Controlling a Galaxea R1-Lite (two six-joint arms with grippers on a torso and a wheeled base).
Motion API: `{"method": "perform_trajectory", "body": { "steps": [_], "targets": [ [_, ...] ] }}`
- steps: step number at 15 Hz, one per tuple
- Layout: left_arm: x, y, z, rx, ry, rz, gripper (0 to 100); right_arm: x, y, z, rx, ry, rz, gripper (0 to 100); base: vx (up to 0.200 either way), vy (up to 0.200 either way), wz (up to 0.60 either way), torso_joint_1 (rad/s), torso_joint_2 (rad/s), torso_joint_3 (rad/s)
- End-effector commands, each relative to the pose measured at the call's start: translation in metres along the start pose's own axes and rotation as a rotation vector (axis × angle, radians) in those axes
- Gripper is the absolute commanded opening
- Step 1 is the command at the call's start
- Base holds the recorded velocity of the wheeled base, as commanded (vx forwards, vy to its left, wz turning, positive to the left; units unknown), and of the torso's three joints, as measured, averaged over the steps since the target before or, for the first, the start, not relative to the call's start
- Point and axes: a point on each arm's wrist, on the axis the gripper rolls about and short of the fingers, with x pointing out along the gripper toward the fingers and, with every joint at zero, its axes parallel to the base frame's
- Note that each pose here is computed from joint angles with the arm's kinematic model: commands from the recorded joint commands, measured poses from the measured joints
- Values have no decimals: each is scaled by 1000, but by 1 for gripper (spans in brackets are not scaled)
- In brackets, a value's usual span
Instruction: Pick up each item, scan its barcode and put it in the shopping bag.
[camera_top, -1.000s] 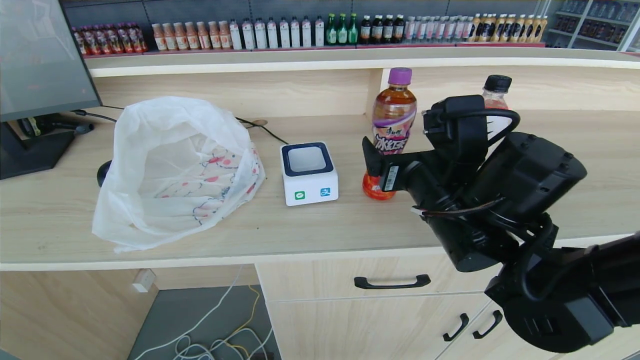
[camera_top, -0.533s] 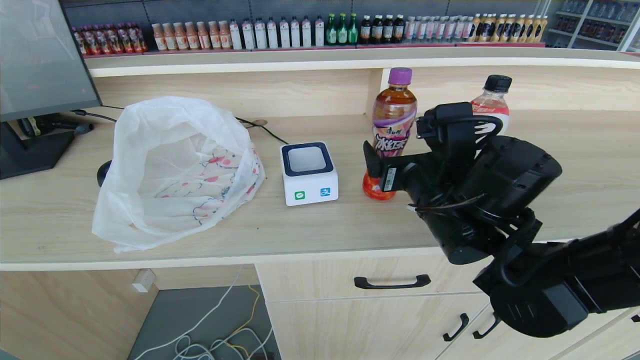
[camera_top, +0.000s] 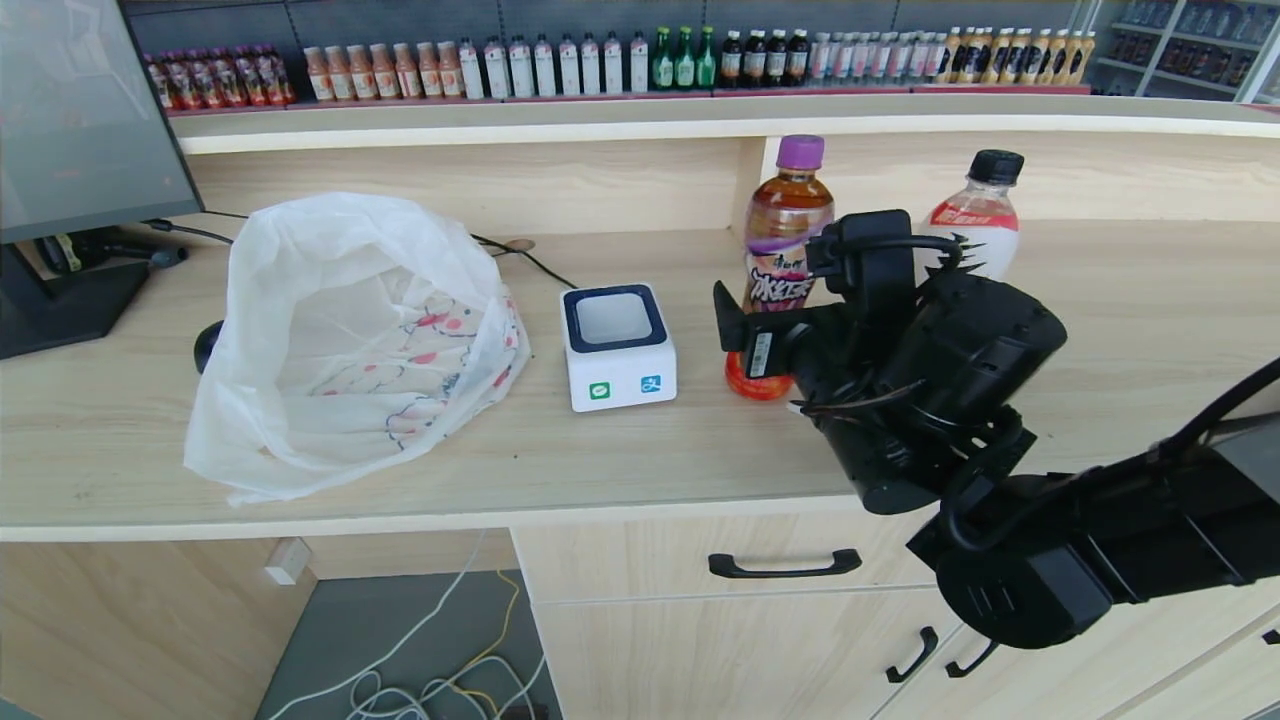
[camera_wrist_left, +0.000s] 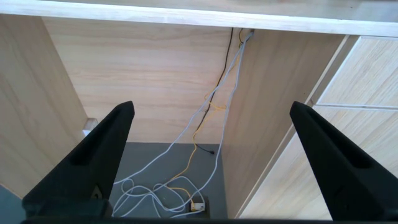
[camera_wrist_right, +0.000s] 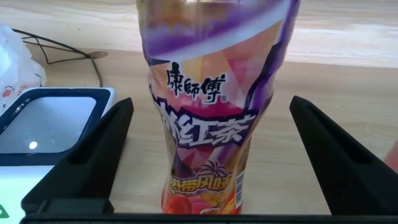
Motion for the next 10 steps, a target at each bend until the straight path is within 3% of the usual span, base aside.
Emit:
{"method": "perform_trajectory", "body": {
  "steps": [1,10],
  "targets": [
    [0,0,0,0,-1,0,100,1,1,-5,-7,11,2,100,0,0,0,0,0,0],
    [0,0,0,0,-1,0,100,19,-7,-10,8,-20,-48,100,0,0,0,0,0,0]
  ]
}}
